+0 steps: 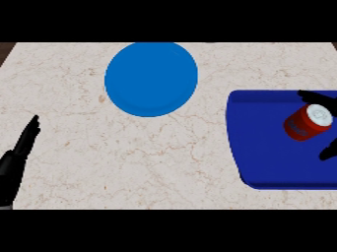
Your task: Pick the can from the tray and place it in the plate
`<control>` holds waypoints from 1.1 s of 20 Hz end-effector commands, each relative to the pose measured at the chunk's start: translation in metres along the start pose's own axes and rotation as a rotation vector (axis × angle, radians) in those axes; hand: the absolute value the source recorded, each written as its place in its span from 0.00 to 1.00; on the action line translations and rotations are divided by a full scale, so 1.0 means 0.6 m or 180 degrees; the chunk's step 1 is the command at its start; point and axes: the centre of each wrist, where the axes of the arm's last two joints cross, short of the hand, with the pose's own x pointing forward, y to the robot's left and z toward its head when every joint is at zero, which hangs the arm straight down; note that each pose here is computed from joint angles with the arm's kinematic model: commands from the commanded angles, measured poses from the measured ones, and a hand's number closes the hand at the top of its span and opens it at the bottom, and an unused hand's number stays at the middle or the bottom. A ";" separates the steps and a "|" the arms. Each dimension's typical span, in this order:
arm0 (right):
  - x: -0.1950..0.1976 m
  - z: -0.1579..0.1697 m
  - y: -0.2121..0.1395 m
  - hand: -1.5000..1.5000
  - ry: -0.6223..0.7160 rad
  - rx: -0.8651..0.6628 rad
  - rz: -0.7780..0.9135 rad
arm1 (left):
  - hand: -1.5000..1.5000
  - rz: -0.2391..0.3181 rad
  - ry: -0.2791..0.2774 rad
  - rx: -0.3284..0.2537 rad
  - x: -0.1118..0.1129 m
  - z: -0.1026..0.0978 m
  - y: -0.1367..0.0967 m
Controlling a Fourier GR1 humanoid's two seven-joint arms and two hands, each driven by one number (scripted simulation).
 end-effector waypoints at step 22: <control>0.199 -0.120 -0.030 1.00 0.0227 -0.1572 0.2025 | 0.50 0.0050 -0.0245 -0.0194 0.029 -0.052 -0.023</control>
